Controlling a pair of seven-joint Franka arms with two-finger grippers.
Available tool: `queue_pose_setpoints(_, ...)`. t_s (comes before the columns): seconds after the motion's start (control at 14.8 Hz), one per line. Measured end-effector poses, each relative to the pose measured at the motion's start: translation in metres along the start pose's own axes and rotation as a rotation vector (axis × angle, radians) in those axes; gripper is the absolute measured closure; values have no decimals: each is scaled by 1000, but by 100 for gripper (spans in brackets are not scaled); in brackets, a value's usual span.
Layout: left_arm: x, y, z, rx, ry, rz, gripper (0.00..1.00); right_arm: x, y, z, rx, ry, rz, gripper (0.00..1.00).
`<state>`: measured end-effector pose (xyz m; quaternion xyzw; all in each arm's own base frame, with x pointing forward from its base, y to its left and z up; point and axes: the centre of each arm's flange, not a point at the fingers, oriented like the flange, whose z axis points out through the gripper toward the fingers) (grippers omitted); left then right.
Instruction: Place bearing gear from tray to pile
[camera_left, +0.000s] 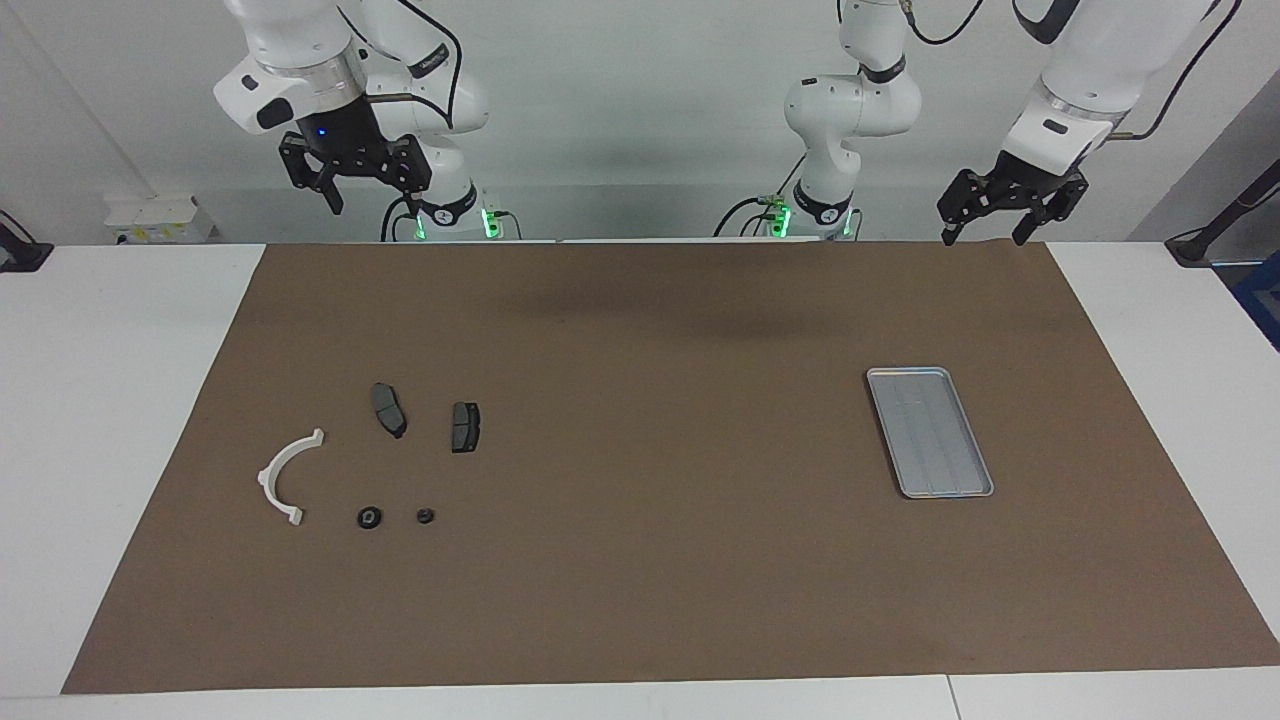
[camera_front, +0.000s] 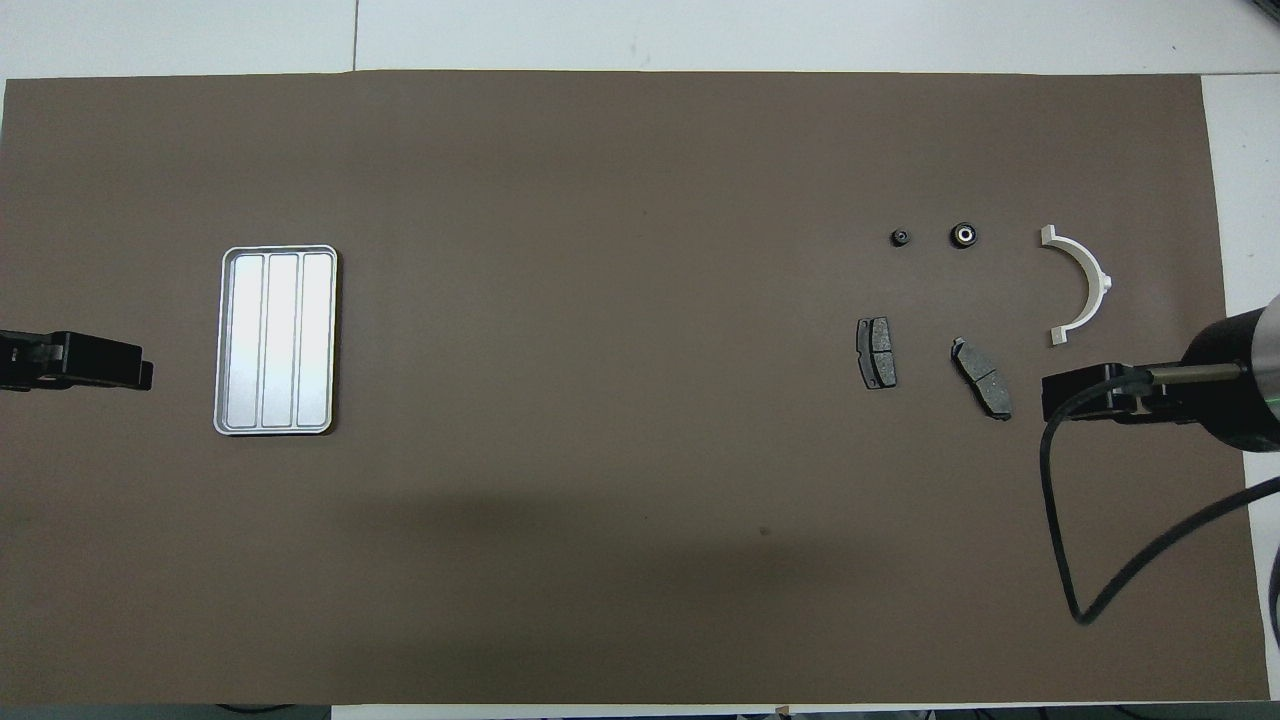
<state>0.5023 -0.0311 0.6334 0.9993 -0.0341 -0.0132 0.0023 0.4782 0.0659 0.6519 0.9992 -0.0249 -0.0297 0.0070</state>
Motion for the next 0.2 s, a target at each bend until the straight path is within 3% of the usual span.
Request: queue_pose_setpoints(0.2, 0, 0, 0, 0, 0, 0, 0, 0, 1, -1, 1, 3, 1, 0)
